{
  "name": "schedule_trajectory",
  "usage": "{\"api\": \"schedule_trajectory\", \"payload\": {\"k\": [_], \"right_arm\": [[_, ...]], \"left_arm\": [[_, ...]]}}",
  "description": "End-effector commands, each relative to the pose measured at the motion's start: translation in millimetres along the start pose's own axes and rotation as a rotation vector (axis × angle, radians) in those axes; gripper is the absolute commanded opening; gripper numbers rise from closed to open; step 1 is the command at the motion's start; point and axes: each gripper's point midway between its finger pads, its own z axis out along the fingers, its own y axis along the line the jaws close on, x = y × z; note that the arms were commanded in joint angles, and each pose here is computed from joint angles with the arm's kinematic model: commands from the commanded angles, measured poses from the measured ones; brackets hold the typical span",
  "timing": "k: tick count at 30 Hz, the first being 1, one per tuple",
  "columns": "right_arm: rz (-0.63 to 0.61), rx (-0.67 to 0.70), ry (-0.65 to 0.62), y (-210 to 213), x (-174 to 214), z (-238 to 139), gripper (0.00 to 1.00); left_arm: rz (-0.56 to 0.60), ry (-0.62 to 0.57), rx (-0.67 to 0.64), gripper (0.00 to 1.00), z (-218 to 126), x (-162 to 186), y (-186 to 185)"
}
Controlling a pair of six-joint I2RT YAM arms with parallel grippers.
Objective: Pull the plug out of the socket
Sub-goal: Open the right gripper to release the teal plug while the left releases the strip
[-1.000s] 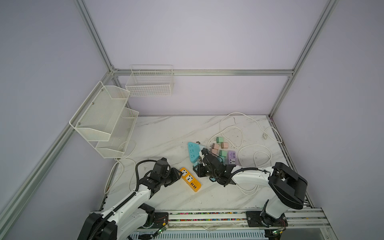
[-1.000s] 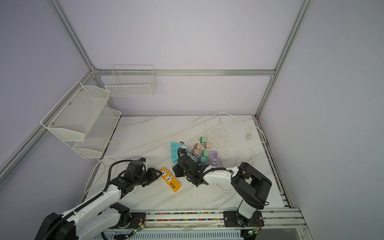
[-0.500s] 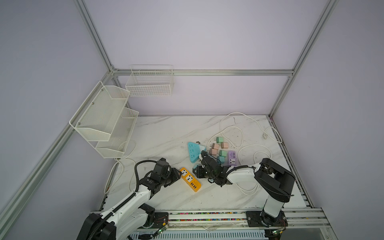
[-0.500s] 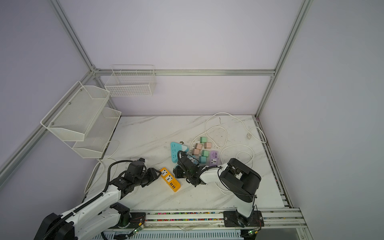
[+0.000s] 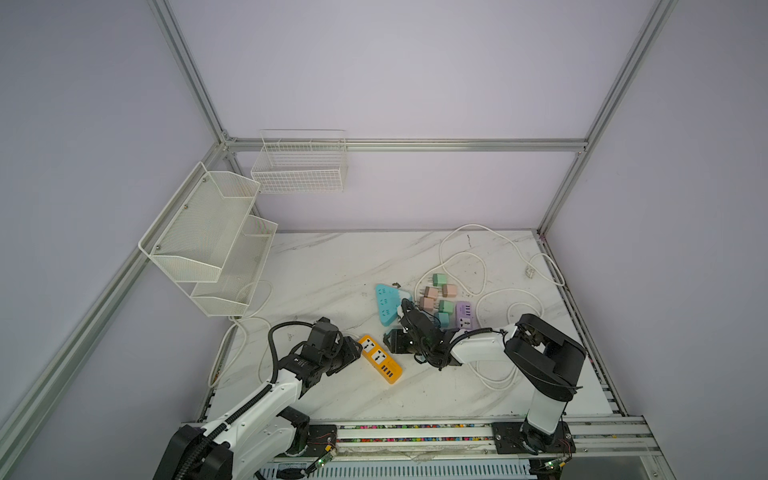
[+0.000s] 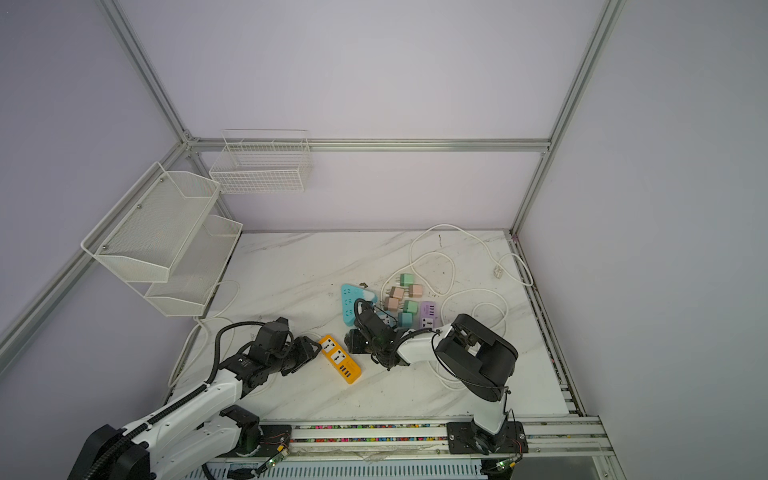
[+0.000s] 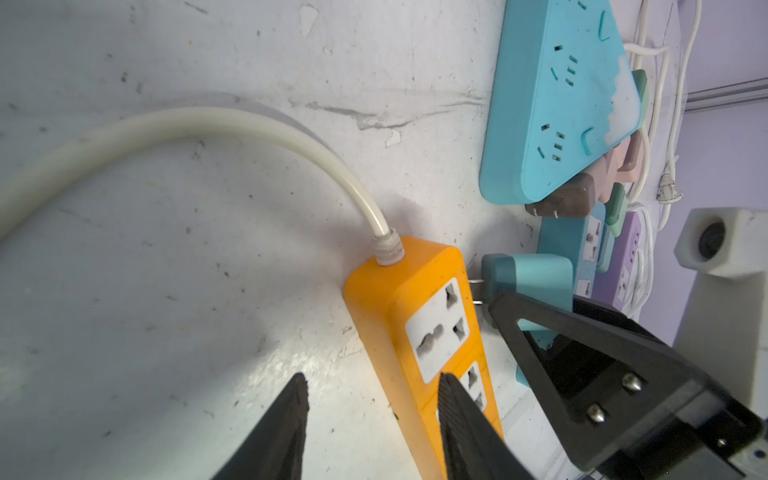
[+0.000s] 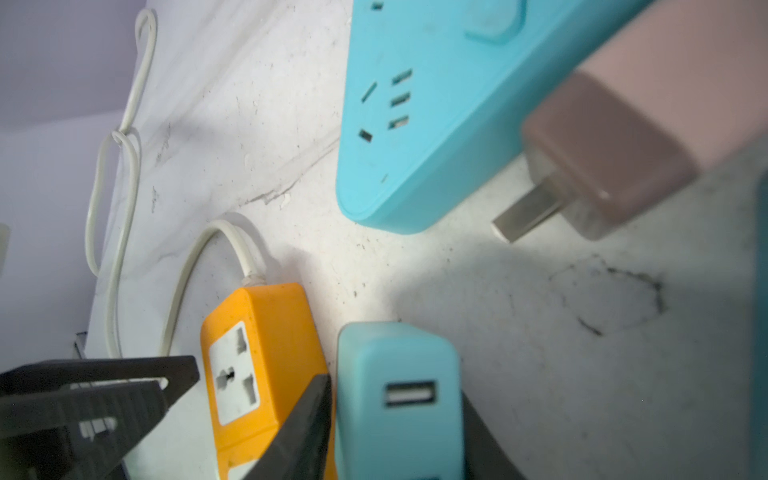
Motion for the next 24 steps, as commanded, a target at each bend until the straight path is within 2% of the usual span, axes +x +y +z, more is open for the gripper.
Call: {"api": "schedule_trajectory", "payload": {"k": [1,4,7,13,17,18,20,22,24], "right_arm": [[-0.012,0.026,-0.031,3,-14,-8,0.51],[-0.024,0.030,-0.043,6,-20,-15,0.58],[-0.027,0.029,-0.057,9,-27,-24,0.70],[-0.049,0.011,-0.123,22,-54,-59,0.80],[-0.103,0.045,-0.245,28,-101,-109,0.92],[-0.111,0.071,-0.293,24,-117,-127,0.96],[-0.112,0.125,-0.395,13,-151,-164,0.97],[-0.101,0.212,-0.510,-10,-181,-200,0.97],[-0.048,0.346,-0.632,-51,-209,-236,0.97]], "left_arm": [[0.034,-0.066,0.059,0.52,-15,-25,-35],[0.042,-0.075,0.031,0.54,-18,-27,-31],[0.055,-0.096,0.006,0.56,-24,-31,-29],[0.098,-0.164,-0.029,0.59,-38,-46,-32],[0.151,-0.258,-0.070,0.63,-56,-72,-35],[0.165,-0.289,-0.085,0.67,-63,-82,-36],[0.173,-0.349,-0.121,0.79,-75,-103,-35],[0.186,-0.405,-0.165,0.84,-85,-125,-32],[0.180,-0.475,-0.229,0.93,-95,-152,-25]]}}
